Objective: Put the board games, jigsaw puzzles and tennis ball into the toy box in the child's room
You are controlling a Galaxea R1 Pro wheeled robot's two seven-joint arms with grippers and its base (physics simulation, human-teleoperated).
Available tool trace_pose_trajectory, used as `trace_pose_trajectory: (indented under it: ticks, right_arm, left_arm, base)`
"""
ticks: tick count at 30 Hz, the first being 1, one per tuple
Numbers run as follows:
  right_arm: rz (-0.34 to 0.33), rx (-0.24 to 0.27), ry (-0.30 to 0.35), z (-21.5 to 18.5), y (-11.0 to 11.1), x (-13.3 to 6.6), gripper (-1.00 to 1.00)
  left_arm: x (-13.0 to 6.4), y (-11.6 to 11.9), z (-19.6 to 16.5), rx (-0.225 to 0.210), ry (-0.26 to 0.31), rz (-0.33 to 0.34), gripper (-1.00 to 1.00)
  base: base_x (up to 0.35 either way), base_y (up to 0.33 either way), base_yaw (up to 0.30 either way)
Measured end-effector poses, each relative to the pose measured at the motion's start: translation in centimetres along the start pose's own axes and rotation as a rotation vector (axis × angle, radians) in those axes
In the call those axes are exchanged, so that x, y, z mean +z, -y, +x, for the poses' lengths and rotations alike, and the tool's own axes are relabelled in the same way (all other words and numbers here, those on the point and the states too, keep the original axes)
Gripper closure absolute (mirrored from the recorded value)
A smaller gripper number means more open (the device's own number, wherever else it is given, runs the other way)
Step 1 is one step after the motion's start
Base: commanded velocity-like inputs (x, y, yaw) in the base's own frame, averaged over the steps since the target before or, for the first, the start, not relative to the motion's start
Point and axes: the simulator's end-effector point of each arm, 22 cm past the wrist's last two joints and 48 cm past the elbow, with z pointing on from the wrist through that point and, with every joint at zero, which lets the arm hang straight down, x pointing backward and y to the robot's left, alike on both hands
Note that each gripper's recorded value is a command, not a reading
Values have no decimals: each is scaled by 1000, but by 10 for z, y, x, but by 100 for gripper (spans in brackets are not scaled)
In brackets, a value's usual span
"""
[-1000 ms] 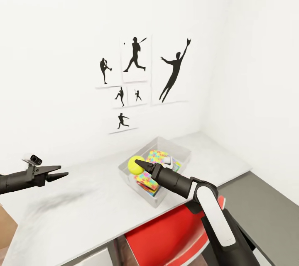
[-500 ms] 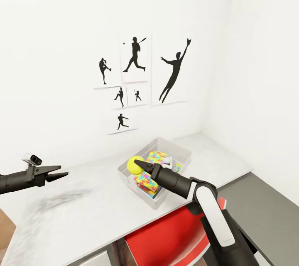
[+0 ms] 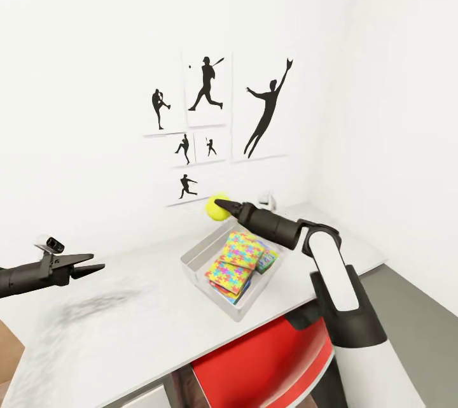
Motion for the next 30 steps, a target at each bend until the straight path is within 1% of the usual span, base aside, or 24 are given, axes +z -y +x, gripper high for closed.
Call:
trace_pose_trajectory:
  ticks: [2,4,5,6,8,10,12,13,14,15,16,17,19,21,23,26,27,29,30]
  right_arm:
    - [42,-22,10,-18,4,-1,100]
    - [107,-42,22,-33,12,0,100]
    - [150,-51,26,-41,19,0,100]
    - [174,-54,27,-44,23,-1,100]
    - [266,-64,24,-53,41,-2,100]
    - [344,-80,4,-57,53,-5,100]
    - [450,-90,-13,-62,73,-9,100]
    - [516,-84,-28,-62,90,-13,100]
    - [580,-73,-48,-59,107,-16,100]
    - [632,-59,-72,-55,122,-18,100]
    - [664,-46,-91,-51,133,-20,100]
    - [682,-36,-106,-48,139,-21,100]
    - [697,-25,-129,-43,145,-22,100]
    - [703,-31,-147,-38,146,-20,100]
    - [707,-43,-157,-34,144,-15,100]
    - [702,-49,-161,-33,136,-5,100]
    - [692,-53,-167,-32,132,0,100]
    - [676,-50,-204,-16,131,6,100]
    - [664,-48,-209,-13,128,7,100]
  left_arm:
    - [0,0,0,0,0,0,-100]
    - [0,0,0,0,0,0,-100]
    - [0,0,0,0,0,0,-100]
    - [0,0,0,0,0,0,-100]
    - [0,0,0,0,0,0,-100]
    - [0,0,0,0,0,0,-100]
    - [0,0,0,0,0,-1,-100]
    - [0,0,0,0,0,-1,-100]
    - [0,0,0,0,0,-1,-100]
    - [0,0,0,0,0,-1,-100]
    - [-1,0,0,0,0,-1,-100]
    - [0,0,0,0,1,0,-100]
    - [-1,0,0,1,1,0,-100]
    - [-1,0,0,0,1,0,-100]
    - [-2,1,0,-2,0,-1,-100]
    - [0,4,5,-3,-1,17,-100]
    - [2,7,4,3,0,25,-100]
    - [2,5,1,3,1,20,-100]
    - [2,5,0,4,2,16,-100]
  base:
    - [0,0,0]
    - [0,0,0]
    - [0,0,0]
    - [0,0,0]
    - [0,0,0]
    - [0,0,0]
    - [0,0,0]
    - [0,0,0]
    - [0,0,0]
    - [0,0,0]
    - [0,0,0]
    - [0,0,0]
    - [0,0,0]
    - [0,0,0]
    - [0,0,0]
    - [0,0,0]
    - [0,0,0]
    - [0,0,0]
    - [0,0,0]
